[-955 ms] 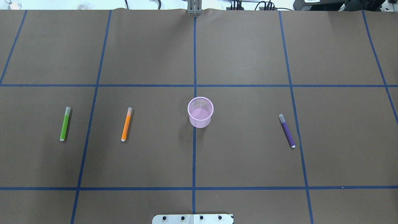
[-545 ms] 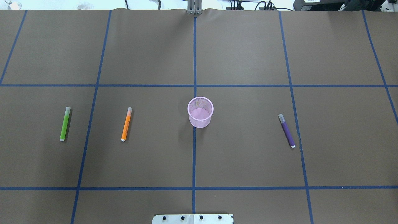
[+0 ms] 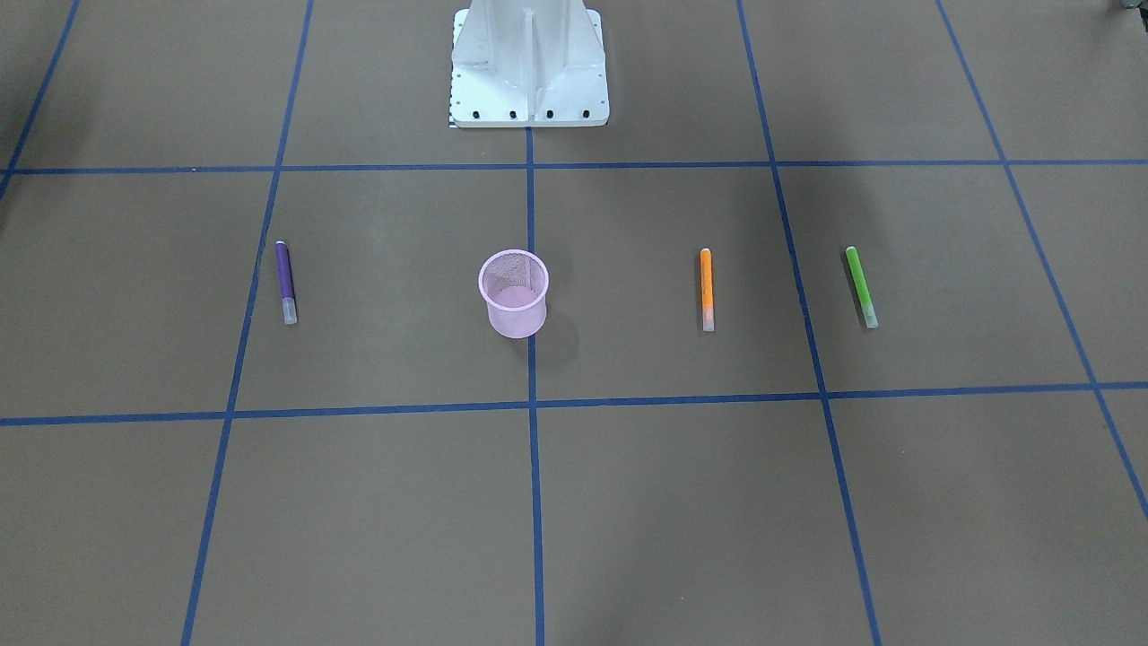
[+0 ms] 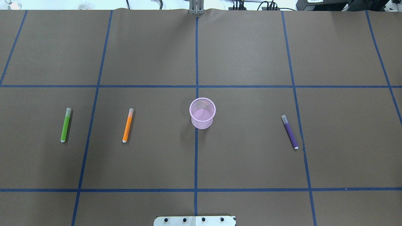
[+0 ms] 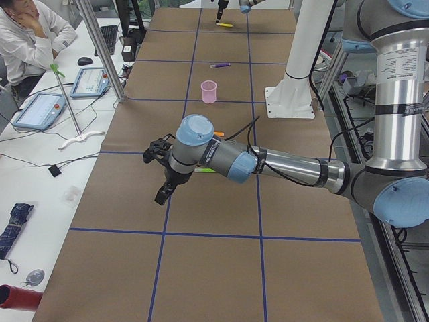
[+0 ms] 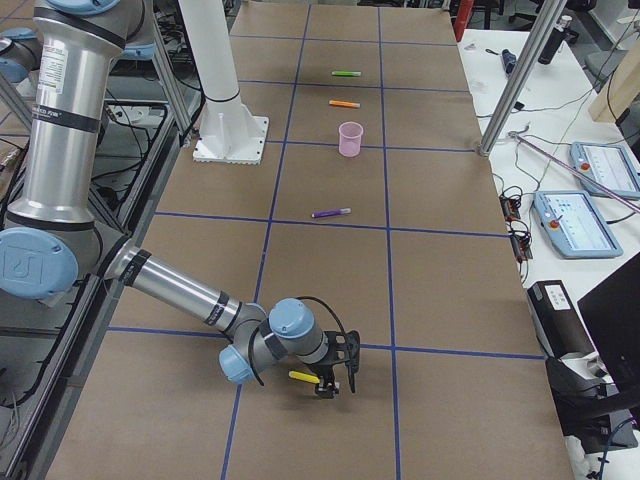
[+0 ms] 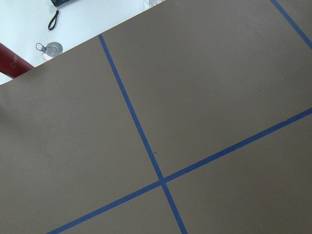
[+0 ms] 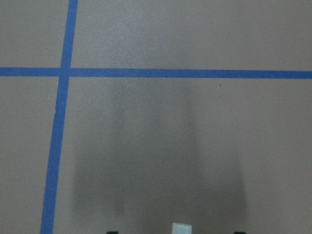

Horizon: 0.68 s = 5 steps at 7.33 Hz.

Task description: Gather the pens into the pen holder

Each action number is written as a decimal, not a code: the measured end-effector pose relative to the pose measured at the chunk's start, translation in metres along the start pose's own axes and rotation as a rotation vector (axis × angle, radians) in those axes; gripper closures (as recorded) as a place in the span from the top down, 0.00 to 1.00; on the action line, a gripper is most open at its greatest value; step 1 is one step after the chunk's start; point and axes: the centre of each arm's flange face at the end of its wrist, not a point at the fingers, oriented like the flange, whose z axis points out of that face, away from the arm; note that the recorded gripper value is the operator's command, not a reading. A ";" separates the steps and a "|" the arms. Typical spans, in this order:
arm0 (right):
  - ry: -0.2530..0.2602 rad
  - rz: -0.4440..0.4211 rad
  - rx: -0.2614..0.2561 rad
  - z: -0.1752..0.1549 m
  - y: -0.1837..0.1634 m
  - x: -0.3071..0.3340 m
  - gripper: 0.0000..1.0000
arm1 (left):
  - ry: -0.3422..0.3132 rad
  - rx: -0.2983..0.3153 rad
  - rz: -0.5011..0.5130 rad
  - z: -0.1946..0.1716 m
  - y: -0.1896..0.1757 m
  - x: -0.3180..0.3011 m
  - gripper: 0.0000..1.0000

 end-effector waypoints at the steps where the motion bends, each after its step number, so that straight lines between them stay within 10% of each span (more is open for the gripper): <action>1: -0.015 0.042 0.015 0.000 0.010 0.005 0.60 | 0.000 0.000 0.001 0.000 0.000 0.000 1.00; 5: -0.021 0.073 0.004 0.010 0.029 0.011 0.57 | 0.001 -0.002 0.000 0.001 0.002 0.000 1.00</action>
